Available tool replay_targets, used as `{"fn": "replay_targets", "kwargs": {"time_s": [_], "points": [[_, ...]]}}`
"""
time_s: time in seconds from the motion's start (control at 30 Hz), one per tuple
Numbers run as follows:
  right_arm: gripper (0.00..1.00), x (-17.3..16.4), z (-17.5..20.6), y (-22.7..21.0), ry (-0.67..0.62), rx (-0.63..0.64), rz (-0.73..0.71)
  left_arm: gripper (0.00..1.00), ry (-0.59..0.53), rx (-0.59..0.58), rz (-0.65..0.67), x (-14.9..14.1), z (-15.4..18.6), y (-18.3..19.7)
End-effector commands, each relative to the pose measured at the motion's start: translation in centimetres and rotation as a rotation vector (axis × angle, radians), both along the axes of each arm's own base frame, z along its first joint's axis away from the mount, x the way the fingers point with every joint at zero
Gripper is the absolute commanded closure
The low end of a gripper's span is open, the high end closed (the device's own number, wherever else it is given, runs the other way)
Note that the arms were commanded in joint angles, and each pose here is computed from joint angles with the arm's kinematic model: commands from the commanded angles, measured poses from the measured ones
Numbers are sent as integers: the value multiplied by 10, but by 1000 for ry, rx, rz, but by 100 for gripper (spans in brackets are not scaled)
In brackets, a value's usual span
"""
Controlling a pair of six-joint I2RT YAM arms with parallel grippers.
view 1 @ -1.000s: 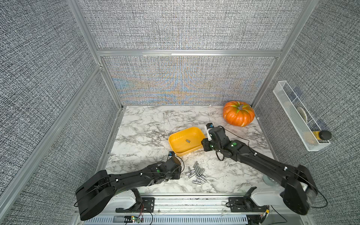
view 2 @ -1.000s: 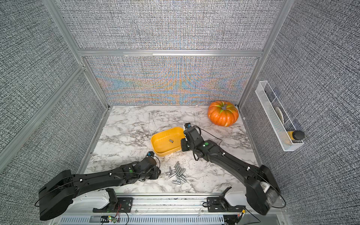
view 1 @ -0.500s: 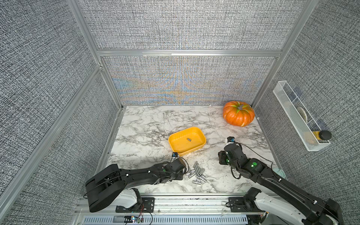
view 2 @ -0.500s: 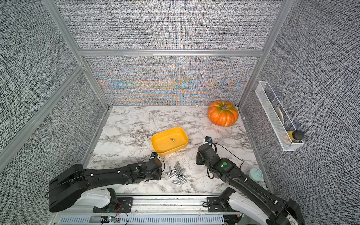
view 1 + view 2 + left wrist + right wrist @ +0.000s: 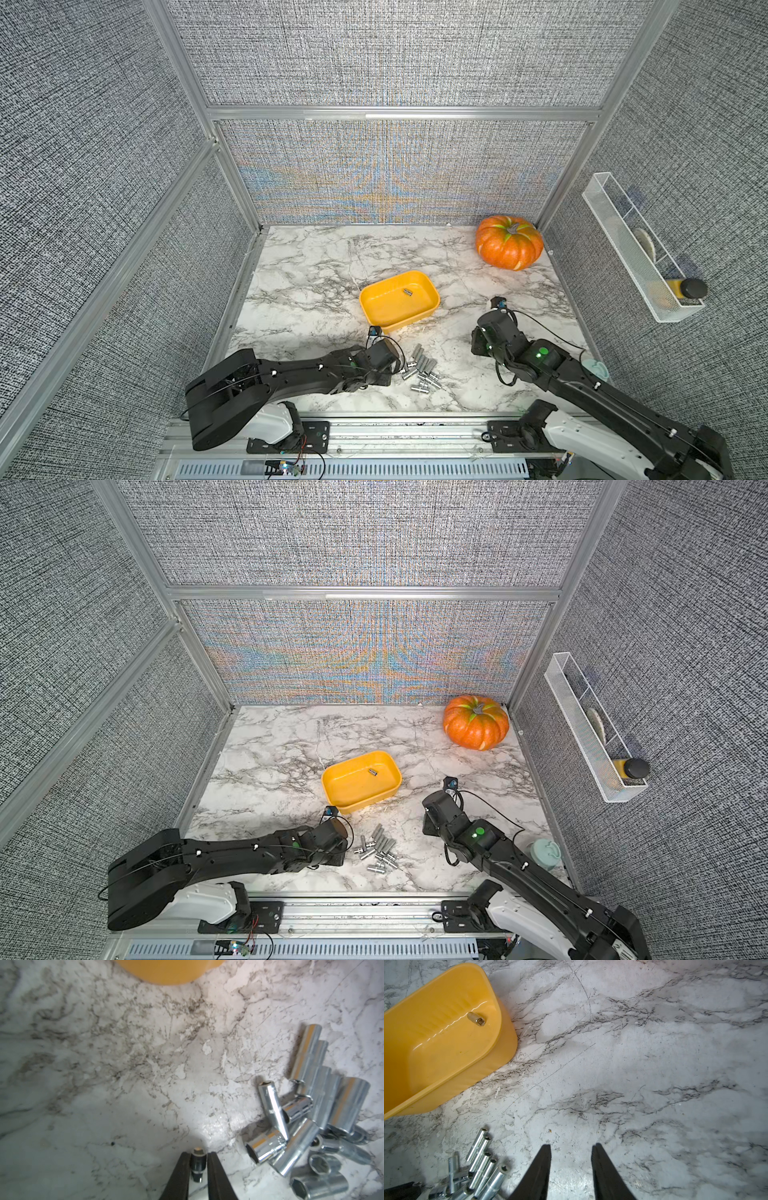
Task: Put the socket on the desktop into the storage box
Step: Pick up the socket head at the center of the board, then place the socket head in the storage box.
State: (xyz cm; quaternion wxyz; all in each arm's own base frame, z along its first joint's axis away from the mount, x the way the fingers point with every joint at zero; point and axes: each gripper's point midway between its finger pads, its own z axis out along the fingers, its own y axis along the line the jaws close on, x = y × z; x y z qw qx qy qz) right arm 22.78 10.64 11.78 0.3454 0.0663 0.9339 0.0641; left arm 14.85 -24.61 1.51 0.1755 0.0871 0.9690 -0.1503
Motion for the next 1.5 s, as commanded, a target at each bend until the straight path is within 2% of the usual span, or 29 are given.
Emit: {"fn": "replay_targets", "kwargs": {"time_s": [0.0, 0.3, 0.53, 0.7, 0.83, 0.93, 1.03, 1.13, 1.3, 1.4, 1.47], "points": [[61, -2, -2, -7, 8, -18, -30, 78, 6, 73, -14, -4, -4, 12], [61, -4, -6, -13, 28, -46, -68, 79, -1, 120, -41, -3, -6, 11], [61, -4, -5, -13, 25, -43, -71, 87, -14, 134, -62, -1, -3, 8], [61, -4, -5, -8, 26, -33, -49, 91, -66, 95, -81, 5, 21, 3], [61, -4, -4, -4, 26, -26, -26, 91, -137, 39, -93, 15, 63, -7], [61, -2, -2, 1, 13, -7, -3, 91, -241, -22, -94, 34, 107, -18], [60, 0, -1, 9, 0, 20, 31, 90, -310, -63, -56, 67, 142, -24], [60, 0, -1, 11, 2, 23, 40, 90, -313, -71, -48, 102, 153, -31], [60, -2, -5, 12, 14, 25, 40, 89, -263, -20, -74, 152, 135, -43], [60, -4, -9, 13, 22, 29, 43, 90, -200, 27, -86, 173, 108, -46], [60, -6, -14, 12, 42, 19, 32, 92, -116, 66, -88, 184, 84, -45]]}}
